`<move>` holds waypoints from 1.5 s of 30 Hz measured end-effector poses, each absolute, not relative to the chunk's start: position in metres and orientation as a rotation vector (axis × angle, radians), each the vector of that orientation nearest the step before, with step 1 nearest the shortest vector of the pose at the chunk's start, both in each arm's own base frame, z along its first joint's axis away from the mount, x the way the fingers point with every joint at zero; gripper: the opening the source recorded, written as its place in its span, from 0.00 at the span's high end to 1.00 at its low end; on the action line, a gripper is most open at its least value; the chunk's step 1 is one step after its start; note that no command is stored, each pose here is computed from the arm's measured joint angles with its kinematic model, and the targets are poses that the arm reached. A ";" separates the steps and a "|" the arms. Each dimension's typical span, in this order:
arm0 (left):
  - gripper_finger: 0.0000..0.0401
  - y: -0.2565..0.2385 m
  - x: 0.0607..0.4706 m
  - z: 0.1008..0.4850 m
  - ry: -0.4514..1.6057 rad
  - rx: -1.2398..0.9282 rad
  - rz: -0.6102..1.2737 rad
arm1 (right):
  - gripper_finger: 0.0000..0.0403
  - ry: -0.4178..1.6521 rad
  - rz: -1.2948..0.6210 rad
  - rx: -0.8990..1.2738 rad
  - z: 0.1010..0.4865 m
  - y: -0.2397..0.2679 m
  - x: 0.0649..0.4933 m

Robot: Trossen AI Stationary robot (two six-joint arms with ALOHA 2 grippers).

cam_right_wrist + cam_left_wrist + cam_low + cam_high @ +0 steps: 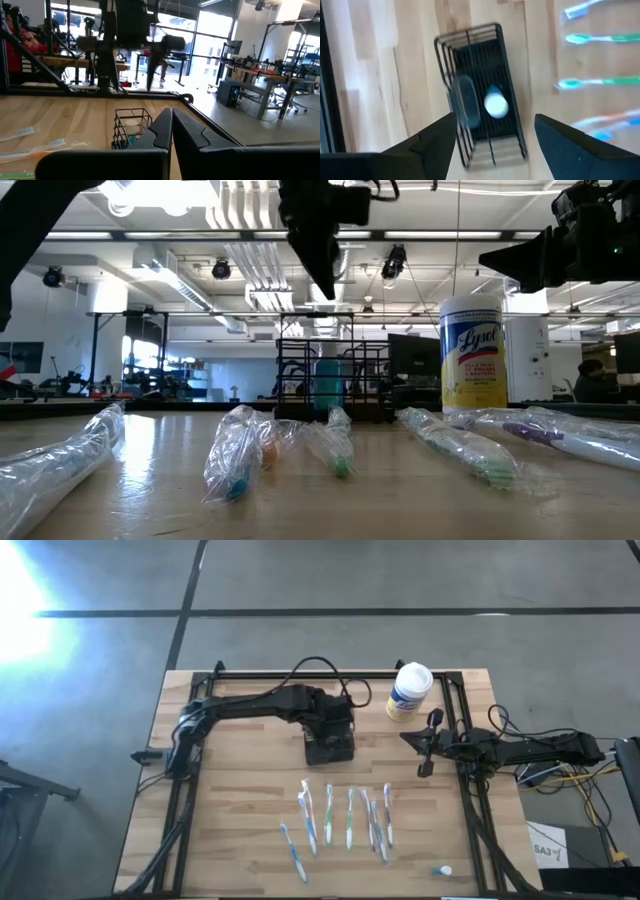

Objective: Pick & Place toothbrushing station
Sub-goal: Adjust the black wire organizer

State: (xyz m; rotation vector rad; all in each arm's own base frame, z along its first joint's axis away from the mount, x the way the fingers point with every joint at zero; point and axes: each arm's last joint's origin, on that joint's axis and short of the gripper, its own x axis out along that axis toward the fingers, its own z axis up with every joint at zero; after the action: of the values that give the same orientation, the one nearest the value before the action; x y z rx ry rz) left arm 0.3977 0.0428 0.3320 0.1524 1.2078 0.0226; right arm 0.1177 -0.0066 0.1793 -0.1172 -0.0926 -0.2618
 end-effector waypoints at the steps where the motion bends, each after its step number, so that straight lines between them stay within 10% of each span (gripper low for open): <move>1: 0.32 0.041 0.391 0.339 1.208 0.140 0.030 | 0.98 -0.093 -0.261 -0.117 0.179 -0.007 0.118; 8: 0.40 0.021 0.337 0.379 1.065 0.091 0.045 | 0.98 -0.092 -0.261 -0.114 0.179 -0.007 0.118; 18: 0.97 0.005 0.251 0.297 0.728 -0.195 0.137 | 0.98 -0.001 -0.254 -0.005 0.169 -0.007 0.121; 27: 0.98 0.005 0.214 0.177 0.592 -0.451 0.233 | 0.98 0.179 -0.285 0.207 0.146 -0.007 0.132; 45: 0.99 0.010 0.256 0.148 0.681 -0.400 0.396 | 0.98 0.464 -0.587 0.272 0.137 -0.020 0.205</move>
State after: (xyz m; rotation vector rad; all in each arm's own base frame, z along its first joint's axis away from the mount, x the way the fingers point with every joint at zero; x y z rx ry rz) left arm 0.2562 0.0105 0.1475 -0.3996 0.6809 0.3965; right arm 0.2050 -0.0202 0.1370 0.2720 0.4643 -0.5871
